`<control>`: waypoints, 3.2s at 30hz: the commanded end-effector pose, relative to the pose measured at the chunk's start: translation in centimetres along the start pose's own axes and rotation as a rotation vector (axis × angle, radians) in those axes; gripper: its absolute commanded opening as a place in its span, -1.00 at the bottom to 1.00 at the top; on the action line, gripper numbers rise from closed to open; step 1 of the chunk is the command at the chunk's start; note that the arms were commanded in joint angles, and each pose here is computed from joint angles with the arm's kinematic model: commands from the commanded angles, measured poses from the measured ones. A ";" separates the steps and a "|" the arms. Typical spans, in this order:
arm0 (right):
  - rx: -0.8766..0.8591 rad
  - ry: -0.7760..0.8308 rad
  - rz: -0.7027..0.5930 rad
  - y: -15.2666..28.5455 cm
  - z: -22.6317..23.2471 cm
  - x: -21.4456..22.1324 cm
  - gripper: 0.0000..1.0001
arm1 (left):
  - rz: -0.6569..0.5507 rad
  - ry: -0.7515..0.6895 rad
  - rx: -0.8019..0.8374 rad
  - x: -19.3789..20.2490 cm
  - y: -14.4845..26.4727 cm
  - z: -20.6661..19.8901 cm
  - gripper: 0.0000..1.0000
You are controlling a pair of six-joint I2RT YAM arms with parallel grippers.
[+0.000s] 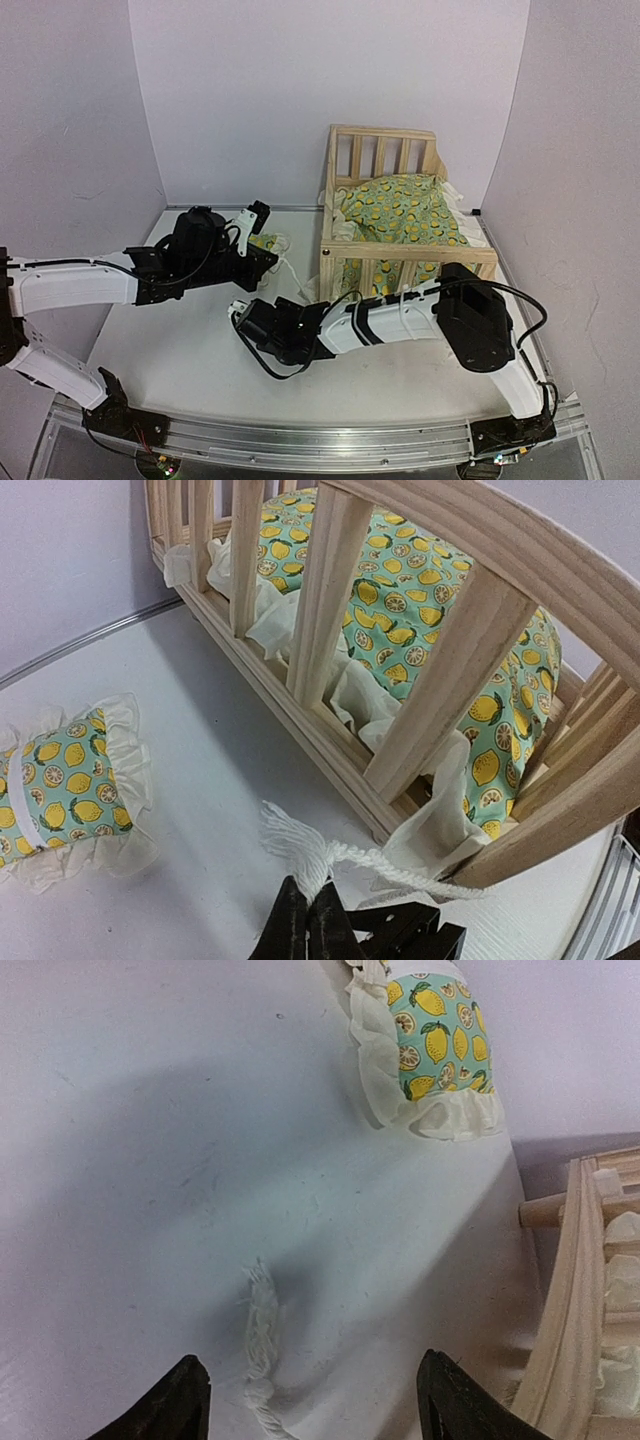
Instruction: Set up the pet bed
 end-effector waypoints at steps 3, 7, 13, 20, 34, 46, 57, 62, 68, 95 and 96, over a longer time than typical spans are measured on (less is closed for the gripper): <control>-0.085 -0.235 -0.028 -0.9 0.9 -2.0 0.44 | -0.063 -0.020 0.005 -3.3 -0.3 0.2 -1.00; -0.132 -0.380 0.007 -2.2 1.1 -1.3 0.44 | -0.047 -0.027 -0.015 -3.2 -1.2 0.6 -1.00; -0.212 -0.551 0.042 -3.1 1.7 -0.9 0.47 | -0.036 -0.035 -0.025 -3.3 -2.1 1.0 -1.00; -0.230 -0.700 0.103 -4.5 1.4 0.5 0.45 | -0.050 -0.038 -0.015 -3.9 -1.9 0.9 -1.00; -0.422 -0.668 0.118 -1.1 2.8 1.8 -1.00 | -0.017 -0.033 -0.042 -2.0 -1.6 1.4 -1.00; -0.706 -0.643 -0.306 15.6 -2.0 -0.3 -1.00 | 0.070 0.141 0.135 5.1 -0.5 -1.6 -1.00; -0.708 -0.733 -0.504 21.8 -8.0 -3.5 -1.00 | 0.200 0.281 0.247 12.0 1.3 -4.7 -1.00; -0.662 -0.777 -0.484 20.9 -8.0 -2.9 -1.00 | 0.188 0.290 0.298 12.1 2.0 -5.3 -1.00; -0.679 -0.772 -0.458 19.9 -6.8 -3.4 -1.00 | 0.111 0.260 0.423 10.5 3.6 -6.6 -1.00; -0.783 -0.971 -0.468 18.5 -4.5 5.1 -1.00 | -0.014 0.263 0.339 6.3 2.7 -5.6 0.49; -0.789 -0.969 -0.472 18.5 -4.4 5.2 -1.00 | -0.041 0.257 0.372 5.2 2.3 -6.0 0.49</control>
Point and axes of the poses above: each gripper's point midway between its finger pads, its own y axis back along the fingers, its own z axis along the line the jaws close on, x = y × z, the point moved 4 cm from there along y, back along the fingers, and after that the axes turned 9 degrees about -y, right-handed, at the moved point
